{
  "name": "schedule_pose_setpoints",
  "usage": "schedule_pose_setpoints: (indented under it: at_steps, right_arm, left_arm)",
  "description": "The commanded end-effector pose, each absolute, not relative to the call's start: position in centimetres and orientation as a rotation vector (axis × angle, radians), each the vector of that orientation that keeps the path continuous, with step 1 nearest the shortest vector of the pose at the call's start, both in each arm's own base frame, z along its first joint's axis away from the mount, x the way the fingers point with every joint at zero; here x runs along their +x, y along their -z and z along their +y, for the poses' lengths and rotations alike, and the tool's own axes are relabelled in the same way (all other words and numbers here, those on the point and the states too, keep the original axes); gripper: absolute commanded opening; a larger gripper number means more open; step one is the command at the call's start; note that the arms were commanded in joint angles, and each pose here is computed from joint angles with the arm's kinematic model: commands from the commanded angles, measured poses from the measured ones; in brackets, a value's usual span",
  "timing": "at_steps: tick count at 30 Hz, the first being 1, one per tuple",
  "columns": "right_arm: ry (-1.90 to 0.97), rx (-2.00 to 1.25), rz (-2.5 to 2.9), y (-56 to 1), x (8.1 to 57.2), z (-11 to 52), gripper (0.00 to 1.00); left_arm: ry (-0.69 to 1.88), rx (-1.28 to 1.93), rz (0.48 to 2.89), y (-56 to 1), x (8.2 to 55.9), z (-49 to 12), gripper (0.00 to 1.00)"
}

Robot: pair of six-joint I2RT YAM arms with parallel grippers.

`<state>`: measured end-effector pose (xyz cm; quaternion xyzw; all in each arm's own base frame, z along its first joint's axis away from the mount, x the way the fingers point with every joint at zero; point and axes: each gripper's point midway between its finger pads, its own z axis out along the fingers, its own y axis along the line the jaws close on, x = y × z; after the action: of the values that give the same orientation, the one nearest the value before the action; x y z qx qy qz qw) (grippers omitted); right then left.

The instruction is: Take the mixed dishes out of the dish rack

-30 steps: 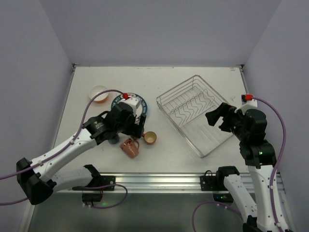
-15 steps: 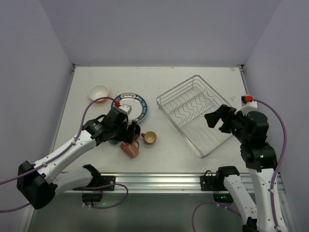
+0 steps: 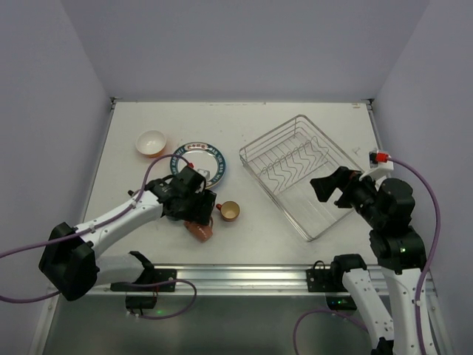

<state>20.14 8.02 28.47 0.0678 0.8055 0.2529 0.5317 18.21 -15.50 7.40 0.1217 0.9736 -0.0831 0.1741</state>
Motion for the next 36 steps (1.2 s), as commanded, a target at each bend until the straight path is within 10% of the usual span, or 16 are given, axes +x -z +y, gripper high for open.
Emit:
schedule_pose_setpoints:
  at_steps: [1, 14, 36]
  right_arm:
    - [-0.622, 0.096, 1.871, -29.5, 20.2, 8.6, 0.99]
    - [-0.631, 0.056, 1.869, -29.8, 19.8, 9.0, 0.99]
    - [-0.631, 0.037, 1.856, -29.7, 19.3, 9.1, 0.99]
  left_arm:
    - [0.324, 0.393, 2.774, -7.1, 17.9, -16.6, 1.00]
    - [0.467, 0.549, 2.787, -6.6, 17.2, -18.5, 0.96]
    - [0.477, 0.373, 2.865, -5.4, 14.9, -18.5, 0.49]
